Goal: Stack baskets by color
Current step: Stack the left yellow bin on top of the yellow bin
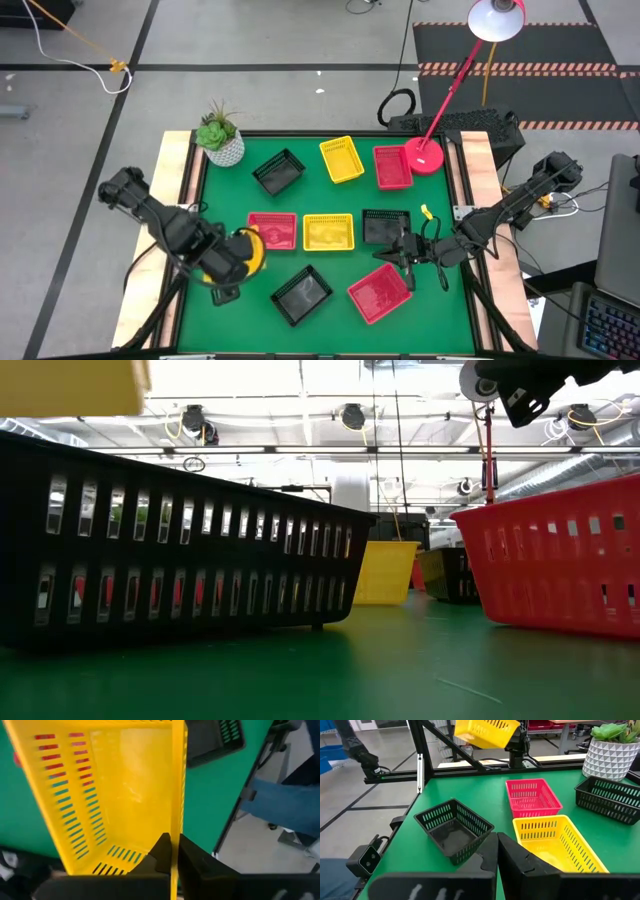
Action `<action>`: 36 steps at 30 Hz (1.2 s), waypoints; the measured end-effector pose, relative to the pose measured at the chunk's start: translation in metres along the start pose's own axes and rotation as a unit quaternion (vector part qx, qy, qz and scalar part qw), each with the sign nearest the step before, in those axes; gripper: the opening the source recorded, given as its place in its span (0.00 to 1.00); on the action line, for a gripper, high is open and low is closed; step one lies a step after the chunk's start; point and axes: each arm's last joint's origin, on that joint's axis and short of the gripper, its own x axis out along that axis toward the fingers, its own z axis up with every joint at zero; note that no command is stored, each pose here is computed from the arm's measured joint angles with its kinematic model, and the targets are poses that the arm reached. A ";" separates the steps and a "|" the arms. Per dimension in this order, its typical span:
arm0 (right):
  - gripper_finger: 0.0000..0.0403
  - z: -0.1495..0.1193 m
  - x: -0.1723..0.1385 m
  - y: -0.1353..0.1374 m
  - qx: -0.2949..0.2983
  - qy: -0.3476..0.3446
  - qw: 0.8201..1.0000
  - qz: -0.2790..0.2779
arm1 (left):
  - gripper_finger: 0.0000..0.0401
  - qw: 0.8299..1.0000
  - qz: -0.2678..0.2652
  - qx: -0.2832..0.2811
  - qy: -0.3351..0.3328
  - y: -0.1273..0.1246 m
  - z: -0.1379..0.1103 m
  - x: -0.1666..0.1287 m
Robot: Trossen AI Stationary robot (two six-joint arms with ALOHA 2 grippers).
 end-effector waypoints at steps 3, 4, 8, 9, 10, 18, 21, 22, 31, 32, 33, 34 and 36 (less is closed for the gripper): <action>0.00 0.000 0.000 0.000 0.000 0.000 1.000 0.000 | 0.02 0.999 -0.006 0.032 -0.017 0.006 0.009 -0.008; 0.00 0.000 0.000 0.000 0.000 0.000 1.000 0.000 | 0.02 0.999 -0.009 0.043 -0.022 0.008 0.012 -0.010; 0.00 0.000 0.000 0.000 0.000 0.000 1.000 0.000 | 0.02 0.995 0.001 0.078 -0.056 0.019 0.026 -0.020; 0.00 0.000 0.000 0.000 0.000 0.000 1.000 0.000 | 0.02 0.994 0.006 0.085 -0.065 0.022 0.029 -0.022; 0.00 0.000 0.000 0.000 0.000 0.000 1.000 0.000 | 0.02 0.993 0.010 0.094 -0.072 0.025 0.032 -0.025; 0.00 0.000 0.000 0.000 0.000 0.000 1.000 0.000 | 0.02 0.976 0.061 0.161 -0.136 0.043 0.061 -0.043; 0.00 -0.001 0.000 0.000 -0.003 0.006 1.000 -0.002 | 0.02 0.967 0.070 0.191 -0.152 0.044 0.075 -0.050; 0.00 -0.002 0.000 0.000 -0.004 0.008 1.000 -0.002 | 0.02 0.965 0.072 0.199 -0.156 0.044 0.079 -0.052; 0.00 -0.006 0.000 -0.002 -0.015 0.028 0.999 -0.008 | 0.02 0.942 0.104 0.260 -0.186 0.039 0.115 -0.058; 0.00 -0.007 0.000 -0.002 -0.017 0.032 0.999 -0.009 | 0.02 0.940 0.111 0.264 -0.186 0.039 0.119 -0.056; 0.00 -0.007 0.000 -0.002 -0.018 0.034 0.999 -0.009 | 0.02 0.939 0.120 0.265 -0.185 0.039 0.123 -0.054; 0.00 -0.007 0.000 -0.002 -0.019 0.035 0.999 -0.010 | 0.02 0.938 0.126 0.266 -0.183 0.039 0.127 -0.051; 0.00 -0.008 0.000 -0.002 -0.019 0.036 0.999 -0.010 | 0.02 0.937 0.141 0.265 -0.178 0.039 0.134 -0.045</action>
